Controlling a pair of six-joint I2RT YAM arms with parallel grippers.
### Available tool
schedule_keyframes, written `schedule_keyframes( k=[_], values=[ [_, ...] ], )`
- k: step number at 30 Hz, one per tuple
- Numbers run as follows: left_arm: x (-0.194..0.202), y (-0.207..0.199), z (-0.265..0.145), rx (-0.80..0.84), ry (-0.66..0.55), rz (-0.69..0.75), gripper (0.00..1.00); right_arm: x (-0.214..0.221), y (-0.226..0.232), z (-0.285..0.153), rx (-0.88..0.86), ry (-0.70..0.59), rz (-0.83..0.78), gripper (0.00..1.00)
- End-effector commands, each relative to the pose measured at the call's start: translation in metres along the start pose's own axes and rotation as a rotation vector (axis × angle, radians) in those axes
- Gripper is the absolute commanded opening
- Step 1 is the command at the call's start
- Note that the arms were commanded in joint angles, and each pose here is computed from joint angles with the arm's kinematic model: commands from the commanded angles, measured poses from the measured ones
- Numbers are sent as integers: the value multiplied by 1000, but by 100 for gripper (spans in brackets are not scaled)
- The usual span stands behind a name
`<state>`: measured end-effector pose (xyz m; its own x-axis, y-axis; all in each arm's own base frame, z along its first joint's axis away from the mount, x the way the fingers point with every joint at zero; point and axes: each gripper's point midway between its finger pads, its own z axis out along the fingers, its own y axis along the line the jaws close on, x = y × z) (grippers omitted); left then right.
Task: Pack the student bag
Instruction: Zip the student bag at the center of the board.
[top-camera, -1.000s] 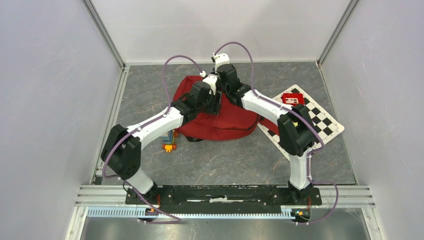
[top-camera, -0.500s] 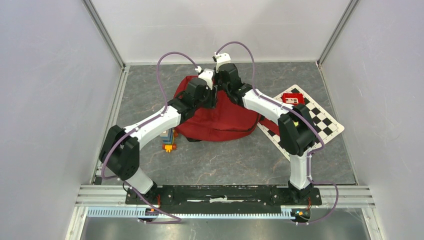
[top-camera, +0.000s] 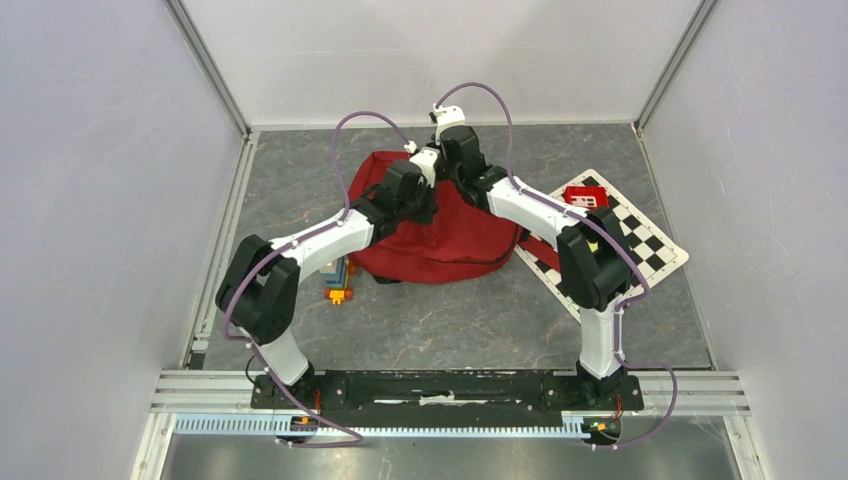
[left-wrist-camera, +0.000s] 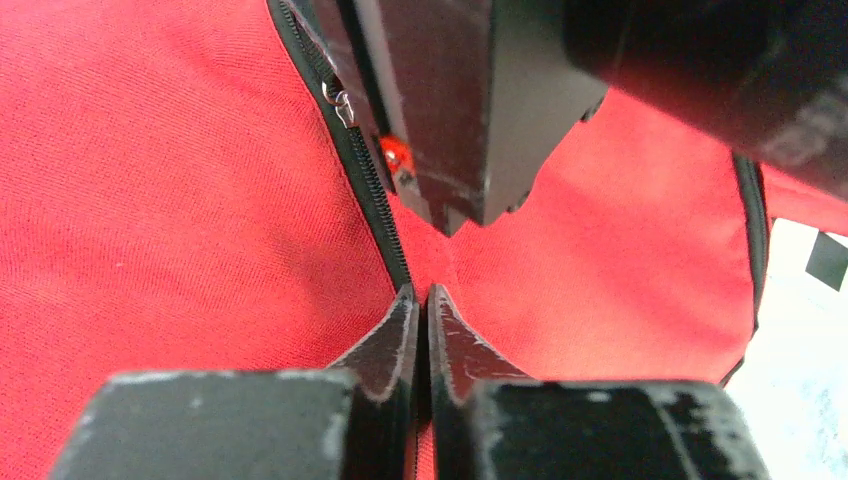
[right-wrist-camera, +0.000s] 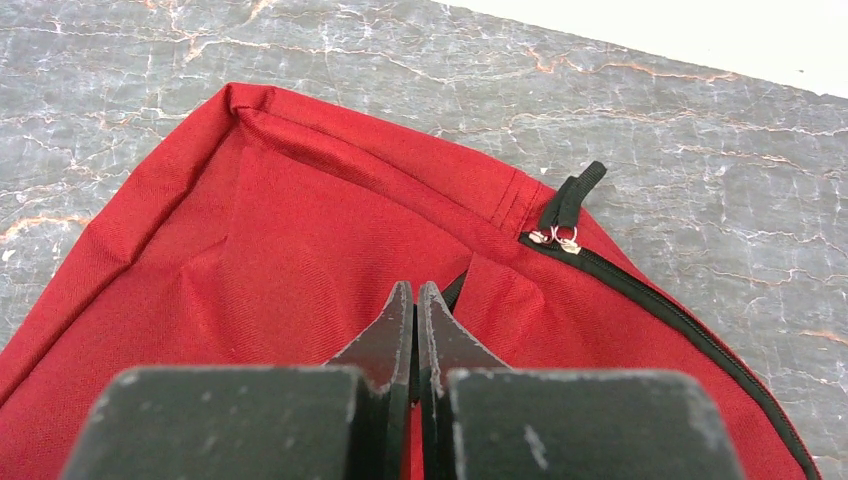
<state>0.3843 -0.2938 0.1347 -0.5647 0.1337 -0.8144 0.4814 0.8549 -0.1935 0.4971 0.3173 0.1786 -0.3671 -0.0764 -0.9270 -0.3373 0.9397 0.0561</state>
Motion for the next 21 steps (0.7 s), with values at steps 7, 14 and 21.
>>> schedule_keyframes(
  k=[7, 14, 21],
  values=[
    [17, -18, -15, 123, 52, 35, 2, -13, -5, 6, 25, -45, 38, 0],
    [55, -15, -40, 139, 140, 80, 2, -11, -28, 24, 91, -48, 75, 0],
    [77, -18, -60, 183, 210, 113, 2, -5, -41, 44, 130, -54, 103, 0]
  ],
)
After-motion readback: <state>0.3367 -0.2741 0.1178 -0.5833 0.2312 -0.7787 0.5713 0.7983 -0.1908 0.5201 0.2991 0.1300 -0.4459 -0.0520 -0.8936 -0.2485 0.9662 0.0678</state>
